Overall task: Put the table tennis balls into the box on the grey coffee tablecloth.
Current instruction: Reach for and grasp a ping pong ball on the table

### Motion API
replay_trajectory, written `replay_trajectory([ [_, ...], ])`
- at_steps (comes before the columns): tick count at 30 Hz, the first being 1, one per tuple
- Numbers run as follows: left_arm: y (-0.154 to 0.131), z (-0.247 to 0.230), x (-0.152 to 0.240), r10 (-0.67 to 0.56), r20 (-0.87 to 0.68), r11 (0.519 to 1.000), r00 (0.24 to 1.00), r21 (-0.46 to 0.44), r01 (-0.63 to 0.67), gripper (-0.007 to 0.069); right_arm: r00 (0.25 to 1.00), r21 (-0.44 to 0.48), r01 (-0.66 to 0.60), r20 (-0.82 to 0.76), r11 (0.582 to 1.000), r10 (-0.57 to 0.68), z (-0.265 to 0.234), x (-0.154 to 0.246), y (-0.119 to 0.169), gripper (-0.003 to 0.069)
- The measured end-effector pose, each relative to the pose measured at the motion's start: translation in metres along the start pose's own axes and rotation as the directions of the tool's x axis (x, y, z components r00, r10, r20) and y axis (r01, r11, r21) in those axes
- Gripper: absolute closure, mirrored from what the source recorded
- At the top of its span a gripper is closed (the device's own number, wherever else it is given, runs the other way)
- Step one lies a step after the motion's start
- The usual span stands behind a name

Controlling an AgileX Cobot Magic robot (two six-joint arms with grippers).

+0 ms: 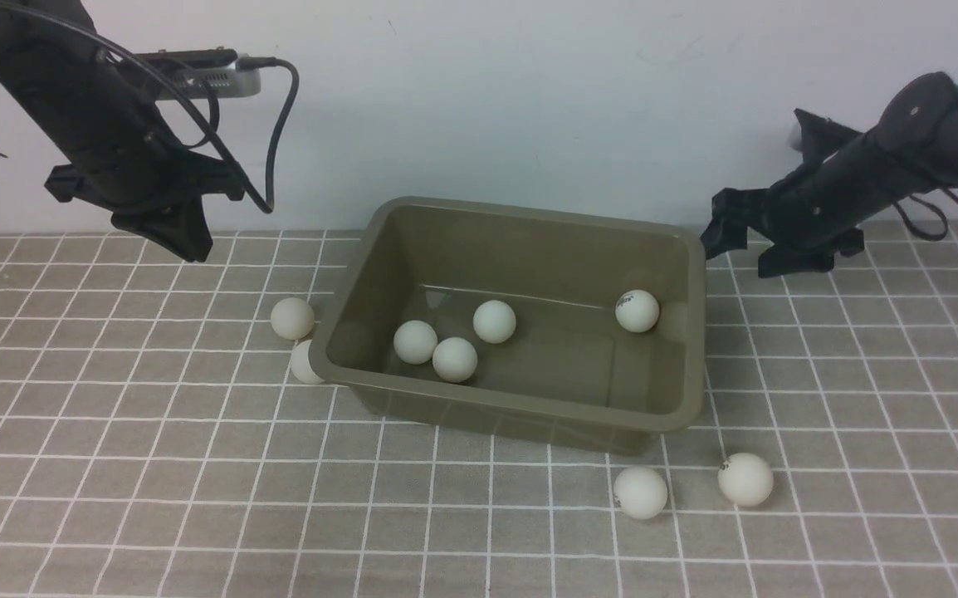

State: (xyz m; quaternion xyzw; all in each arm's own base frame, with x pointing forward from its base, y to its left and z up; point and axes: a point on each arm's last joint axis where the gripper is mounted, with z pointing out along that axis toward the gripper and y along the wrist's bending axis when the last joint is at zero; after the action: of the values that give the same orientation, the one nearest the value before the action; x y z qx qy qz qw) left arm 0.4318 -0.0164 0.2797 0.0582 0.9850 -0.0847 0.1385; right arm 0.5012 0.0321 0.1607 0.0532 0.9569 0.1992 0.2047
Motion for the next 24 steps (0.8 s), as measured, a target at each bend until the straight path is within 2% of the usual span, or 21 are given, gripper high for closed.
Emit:
replay_trajectory([
  [7,0.0,0.0,0.0,0.0,0.0,1.0,1.0,0.0,0.0,0.063,0.995,-0.012,0.006,-0.101,1.0,-0.007,0.0,0.009,0.002,0.0071],
  [15,0.0,0.0,0.0,0.0,0.0,1.0,1.0,0.0,0.0,0.063,0.998,-0.011,0.02,-0.059,1.0,-0.021,0.004,0.007,0.009,0.0071],
  [20,0.0,0.0,0.0,0.0,0.0,1.0,1.0,0.0,0.0,0.063,0.999,0.002,0.002,-0.045,1.0,-0.002,0.017,0.008,0.003,0.0071],
  [24,0.0,0.0,0.0,0.0,0.0,1.0,1.0,0.0,0.0,0.063,1.0,0.018,0.007,-0.02,1.0,-0.007,0.018,0.006,0.001,0.0098],
])
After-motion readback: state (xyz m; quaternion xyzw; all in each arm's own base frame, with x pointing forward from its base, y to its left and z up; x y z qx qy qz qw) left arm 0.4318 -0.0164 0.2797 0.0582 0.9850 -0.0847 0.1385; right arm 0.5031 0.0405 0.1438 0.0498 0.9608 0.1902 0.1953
